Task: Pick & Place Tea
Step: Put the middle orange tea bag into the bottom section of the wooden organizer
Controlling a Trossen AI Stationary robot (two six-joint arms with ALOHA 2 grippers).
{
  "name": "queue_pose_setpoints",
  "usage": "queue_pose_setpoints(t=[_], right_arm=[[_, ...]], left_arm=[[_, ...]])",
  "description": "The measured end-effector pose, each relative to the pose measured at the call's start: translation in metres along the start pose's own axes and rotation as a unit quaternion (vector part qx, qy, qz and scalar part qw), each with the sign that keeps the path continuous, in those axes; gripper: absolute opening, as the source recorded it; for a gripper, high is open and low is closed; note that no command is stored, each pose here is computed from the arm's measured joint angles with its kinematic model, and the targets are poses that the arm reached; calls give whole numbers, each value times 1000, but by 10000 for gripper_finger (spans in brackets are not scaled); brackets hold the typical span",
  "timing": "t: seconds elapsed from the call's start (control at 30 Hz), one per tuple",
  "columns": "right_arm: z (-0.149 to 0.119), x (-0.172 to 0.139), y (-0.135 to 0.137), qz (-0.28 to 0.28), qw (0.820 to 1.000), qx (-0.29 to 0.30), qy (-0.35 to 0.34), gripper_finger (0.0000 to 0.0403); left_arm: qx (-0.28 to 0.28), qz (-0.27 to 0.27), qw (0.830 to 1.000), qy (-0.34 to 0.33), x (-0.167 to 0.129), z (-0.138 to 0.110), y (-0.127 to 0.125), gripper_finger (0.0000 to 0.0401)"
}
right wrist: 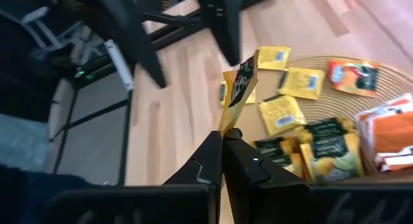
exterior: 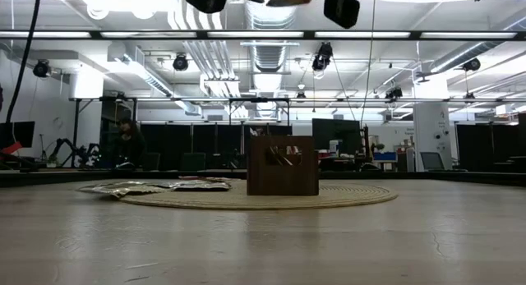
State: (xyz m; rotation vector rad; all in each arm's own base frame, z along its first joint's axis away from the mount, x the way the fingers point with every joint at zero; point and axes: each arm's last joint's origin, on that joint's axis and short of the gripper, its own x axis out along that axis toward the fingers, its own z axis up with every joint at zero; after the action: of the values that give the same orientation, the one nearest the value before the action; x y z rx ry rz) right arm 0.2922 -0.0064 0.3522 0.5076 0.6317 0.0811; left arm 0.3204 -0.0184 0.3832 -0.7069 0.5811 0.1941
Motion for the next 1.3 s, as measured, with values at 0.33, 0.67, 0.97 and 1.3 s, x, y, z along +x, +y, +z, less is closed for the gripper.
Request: queue_pose_setpoints(t=[0.33, 0.67, 0.97, 1.3], right_arm=[[1, -5, 6, 59, 998, -25, 9, 8], [7, -5, 10, 95, 995, -38, -15, 8], [6, -5, 11, 102, 994, -39, -12, 8], [8, -7, 10, 97, 995, -12, -19, 33]], left_arm=[[10, -13, 1000, 2, 1, 1, -1, 241], [15, -79, 997, 2, 1, 5, -9, 196], [18, -79, 997, -1, 1, 6, -8, 9], [7, -76, 997, -3, 1, 6, -8, 1]])
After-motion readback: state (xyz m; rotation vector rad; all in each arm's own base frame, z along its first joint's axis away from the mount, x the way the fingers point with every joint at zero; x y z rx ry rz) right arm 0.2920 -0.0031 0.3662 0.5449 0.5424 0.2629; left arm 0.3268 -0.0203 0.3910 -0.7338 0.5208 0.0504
